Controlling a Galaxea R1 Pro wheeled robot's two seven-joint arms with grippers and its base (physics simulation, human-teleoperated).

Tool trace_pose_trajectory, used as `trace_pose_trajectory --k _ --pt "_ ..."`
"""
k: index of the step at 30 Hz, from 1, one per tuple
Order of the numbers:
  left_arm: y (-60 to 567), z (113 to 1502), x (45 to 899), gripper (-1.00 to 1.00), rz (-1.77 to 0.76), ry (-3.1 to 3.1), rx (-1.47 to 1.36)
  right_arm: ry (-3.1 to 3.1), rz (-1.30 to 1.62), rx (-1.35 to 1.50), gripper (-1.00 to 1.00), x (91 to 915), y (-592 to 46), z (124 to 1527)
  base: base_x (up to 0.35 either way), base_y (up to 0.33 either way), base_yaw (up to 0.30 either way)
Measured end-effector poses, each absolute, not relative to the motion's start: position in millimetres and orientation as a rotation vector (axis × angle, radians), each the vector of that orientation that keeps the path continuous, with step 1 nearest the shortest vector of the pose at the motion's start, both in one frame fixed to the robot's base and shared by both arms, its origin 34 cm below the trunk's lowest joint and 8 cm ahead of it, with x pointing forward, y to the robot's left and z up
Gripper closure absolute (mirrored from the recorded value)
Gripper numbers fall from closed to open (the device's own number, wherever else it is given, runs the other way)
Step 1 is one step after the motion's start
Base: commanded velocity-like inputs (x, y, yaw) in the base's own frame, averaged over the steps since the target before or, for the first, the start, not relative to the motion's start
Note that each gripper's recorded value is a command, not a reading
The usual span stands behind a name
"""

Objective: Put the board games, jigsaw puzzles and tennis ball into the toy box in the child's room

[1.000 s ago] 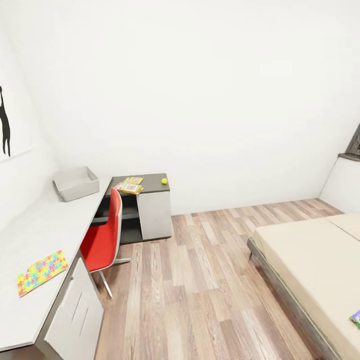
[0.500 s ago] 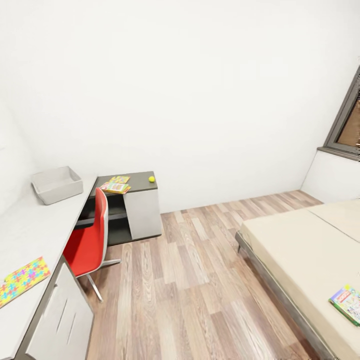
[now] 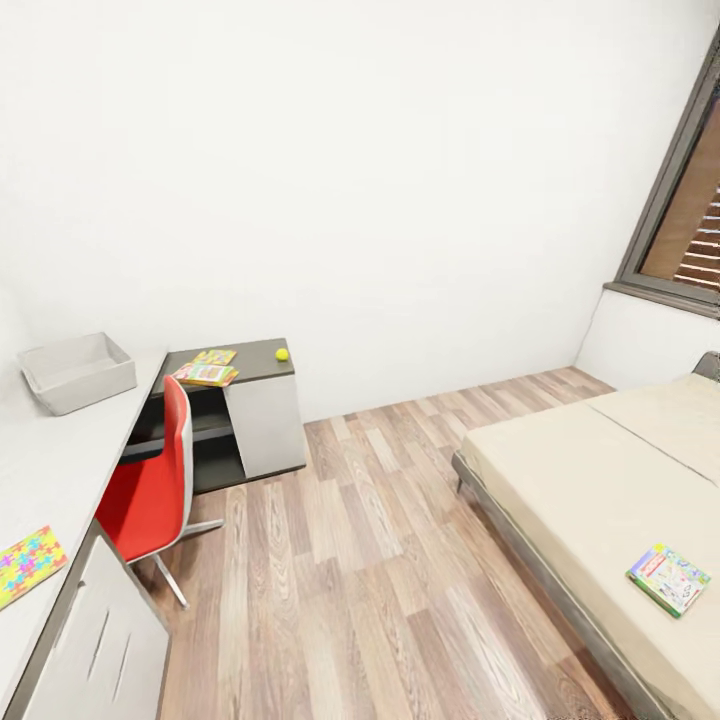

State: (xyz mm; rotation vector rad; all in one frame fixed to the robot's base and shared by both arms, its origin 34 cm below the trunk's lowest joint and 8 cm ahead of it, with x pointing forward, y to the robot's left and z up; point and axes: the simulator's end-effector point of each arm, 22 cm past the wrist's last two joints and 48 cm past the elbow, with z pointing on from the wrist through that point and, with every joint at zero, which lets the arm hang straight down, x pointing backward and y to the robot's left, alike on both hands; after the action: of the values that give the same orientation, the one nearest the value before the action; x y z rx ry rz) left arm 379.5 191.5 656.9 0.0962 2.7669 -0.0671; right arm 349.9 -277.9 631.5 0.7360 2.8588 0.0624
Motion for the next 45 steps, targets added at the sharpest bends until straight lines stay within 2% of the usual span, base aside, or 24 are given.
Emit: trace_pose_trajectory --k 45 --pt "198.5 639.0 355.6 -1.0 -0.057 2.834 0.097 2.921 0.038 0.754 -1.0 324.5 -278.1 616.0 0.0 0.0 -0.117"
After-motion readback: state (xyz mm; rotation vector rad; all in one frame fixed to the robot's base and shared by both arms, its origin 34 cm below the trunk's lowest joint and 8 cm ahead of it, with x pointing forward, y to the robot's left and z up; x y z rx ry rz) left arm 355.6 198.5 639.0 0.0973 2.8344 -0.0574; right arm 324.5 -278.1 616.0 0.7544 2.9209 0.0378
